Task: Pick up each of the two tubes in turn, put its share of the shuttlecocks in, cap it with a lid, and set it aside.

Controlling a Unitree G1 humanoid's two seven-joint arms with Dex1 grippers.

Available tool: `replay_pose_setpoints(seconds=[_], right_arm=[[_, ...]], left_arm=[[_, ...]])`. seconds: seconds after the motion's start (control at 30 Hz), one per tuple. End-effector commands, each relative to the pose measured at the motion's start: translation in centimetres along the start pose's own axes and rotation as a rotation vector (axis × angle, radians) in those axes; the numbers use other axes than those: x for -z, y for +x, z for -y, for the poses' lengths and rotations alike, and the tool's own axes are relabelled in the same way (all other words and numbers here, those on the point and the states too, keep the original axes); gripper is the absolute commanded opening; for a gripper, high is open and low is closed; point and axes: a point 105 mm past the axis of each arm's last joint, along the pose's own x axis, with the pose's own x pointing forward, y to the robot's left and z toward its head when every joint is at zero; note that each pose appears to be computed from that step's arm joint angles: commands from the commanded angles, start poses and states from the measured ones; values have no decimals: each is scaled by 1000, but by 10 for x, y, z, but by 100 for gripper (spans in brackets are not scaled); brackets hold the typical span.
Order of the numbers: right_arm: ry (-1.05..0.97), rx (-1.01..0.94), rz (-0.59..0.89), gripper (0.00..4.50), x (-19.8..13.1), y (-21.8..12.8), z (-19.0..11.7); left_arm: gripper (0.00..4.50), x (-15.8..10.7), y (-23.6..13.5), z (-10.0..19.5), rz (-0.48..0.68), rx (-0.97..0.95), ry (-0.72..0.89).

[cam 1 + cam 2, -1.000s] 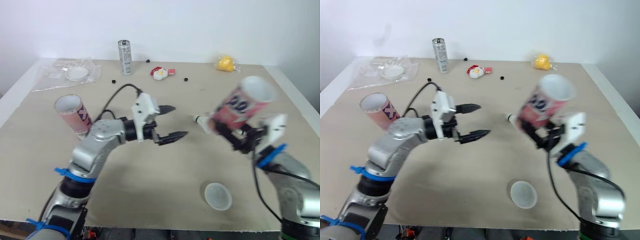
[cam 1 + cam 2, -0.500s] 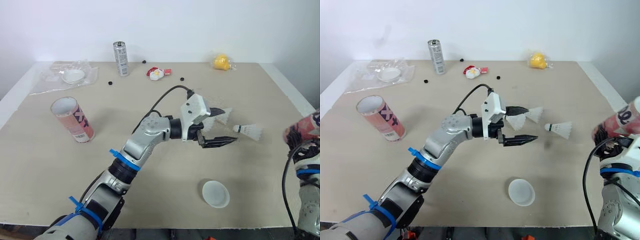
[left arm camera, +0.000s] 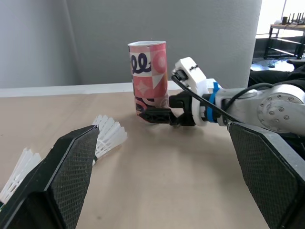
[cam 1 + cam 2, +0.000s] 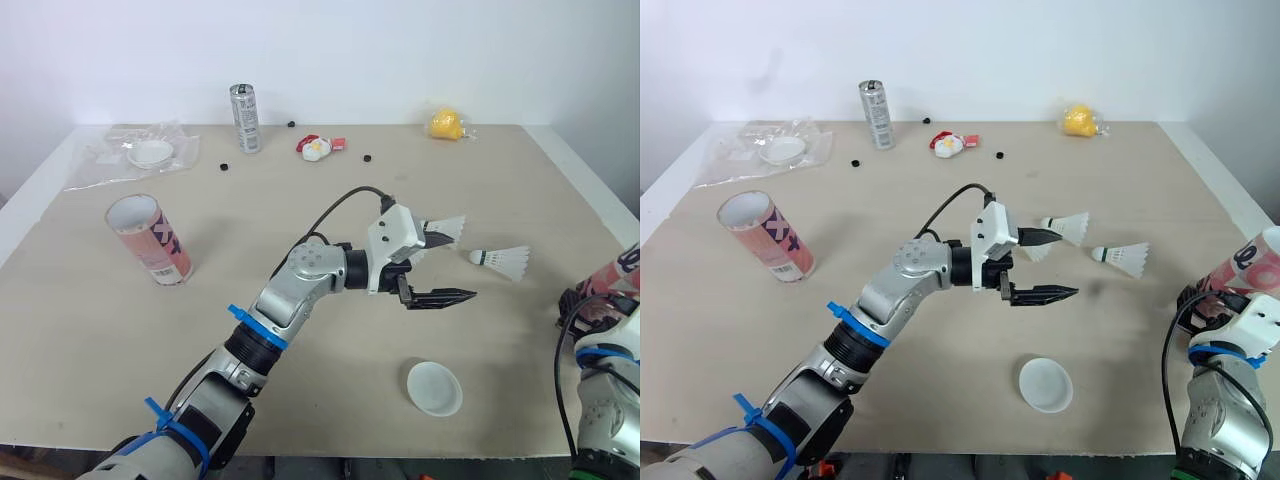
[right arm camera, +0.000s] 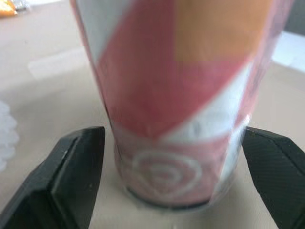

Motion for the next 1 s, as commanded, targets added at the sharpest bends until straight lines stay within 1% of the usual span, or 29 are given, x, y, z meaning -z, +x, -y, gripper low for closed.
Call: replay_pose_setpoints(seconds=[0.03,0.1,0.2,0.27,0.3,0.33,0.4,0.5,0.53,0.6,0.63,0.7,0.8,0.87,1.0], right_arm=[[5,-37,109,445,-26,-10,-5],[8,-47,148,445,-35,-19,-5],[18,-112,243,445,-60,-40,-10],[-2,-195,279,445,-74,-54,-24],[-28,-265,289,445,-80,-61,-37],[-46,-393,294,445,-86,-71,-64],[-64,-684,241,445,-84,-93,-121],[-181,-1107,115,445,-60,-134,-193],[-207,-1259,81,445,-52,-149,-217],[-216,-1494,35,445,-40,-170,-251],[-227,-1562,29,445,-37,-174,-260],[-238,-1650,28,445,-34,-176,-273],[-227,-1744,45,445,-35,-177,-292],[-224,-1780,54,445,-33,-176,-303],[-213,-1834,60,445,-27,-174,-323]], left_arm=[[450,-8,-5,-1,26,-6,33],[450,-6,-12,-3,21,-24,31],[450,-1,-31,-13,5,-94,21],[450,1,-49,-21,-1,-166,11],[450,3,-59,-24,-11,-201,8],[450,6,-74,-29,-25,-262,9],[450,8,-96,-35,-25,-358,-16],[450,15,-128,-38,-47,-510,-33],[450,20,-145,-37,-61,-587,-42],[450,29,-178,-30,-112,-746,-23],[450,30,-192,-28,-114,-833,-24],[450,26,-216,-22,-95,-981,-21],[450,29,-237,-2,-115,-1110,-29],[450,30,-247,9,-116,-1195,-41],[450,35,-287,28,-133,-1455,-34]])
